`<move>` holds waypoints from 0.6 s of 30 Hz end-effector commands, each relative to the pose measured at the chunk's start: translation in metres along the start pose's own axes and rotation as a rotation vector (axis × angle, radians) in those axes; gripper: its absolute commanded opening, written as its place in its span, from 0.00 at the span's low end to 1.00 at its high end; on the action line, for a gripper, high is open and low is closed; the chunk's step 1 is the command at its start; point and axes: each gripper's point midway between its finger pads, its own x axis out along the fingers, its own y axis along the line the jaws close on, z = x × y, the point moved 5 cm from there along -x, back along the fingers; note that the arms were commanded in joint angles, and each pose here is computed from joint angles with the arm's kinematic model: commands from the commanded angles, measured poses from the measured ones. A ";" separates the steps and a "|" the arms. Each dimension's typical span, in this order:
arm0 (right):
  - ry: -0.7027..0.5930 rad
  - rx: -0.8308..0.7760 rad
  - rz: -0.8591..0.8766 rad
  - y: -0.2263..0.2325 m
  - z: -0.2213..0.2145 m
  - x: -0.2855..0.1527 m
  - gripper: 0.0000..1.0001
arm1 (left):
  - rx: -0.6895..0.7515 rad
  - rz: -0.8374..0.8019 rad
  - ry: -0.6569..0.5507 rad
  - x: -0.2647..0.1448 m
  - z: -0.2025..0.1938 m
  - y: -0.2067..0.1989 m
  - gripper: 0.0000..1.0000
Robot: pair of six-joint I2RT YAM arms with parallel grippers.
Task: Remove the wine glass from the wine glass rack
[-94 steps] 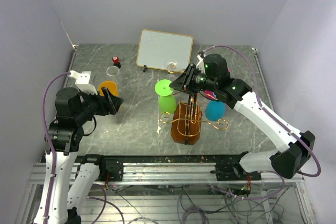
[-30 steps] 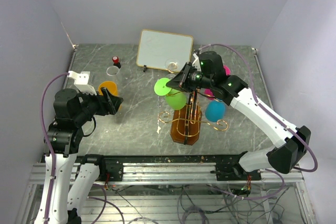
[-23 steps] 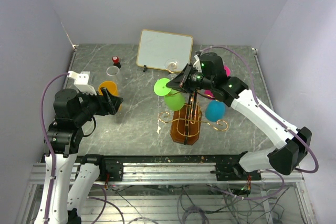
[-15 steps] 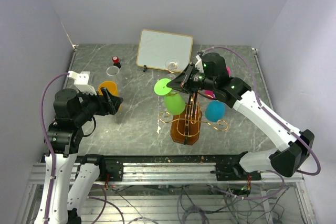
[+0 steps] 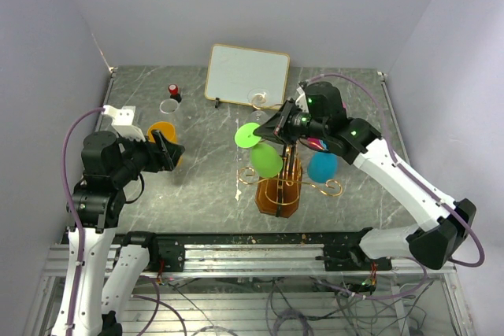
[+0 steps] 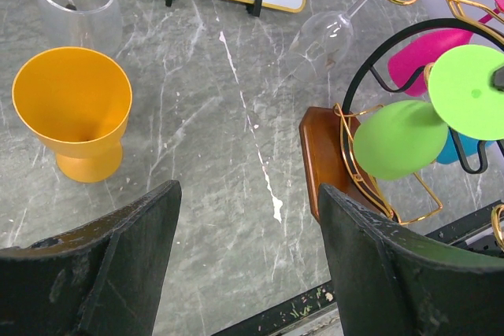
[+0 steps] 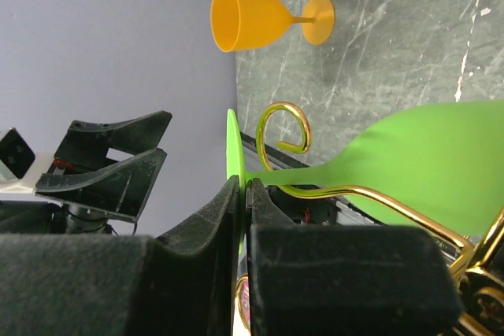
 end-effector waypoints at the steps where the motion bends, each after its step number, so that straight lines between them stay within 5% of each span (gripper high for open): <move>1: -0.062 -0.005 0.025 0.009 0.005 -0.014 0.04 | 0.016 -0.019 -0.015 0.002 0.003 0.000 0.80; 18: -0.245 0.140 0.030 0.012 0.026 -0.025 0.04 | 0.006 -0.012 0.000 0.006 0.002 0.003 0.80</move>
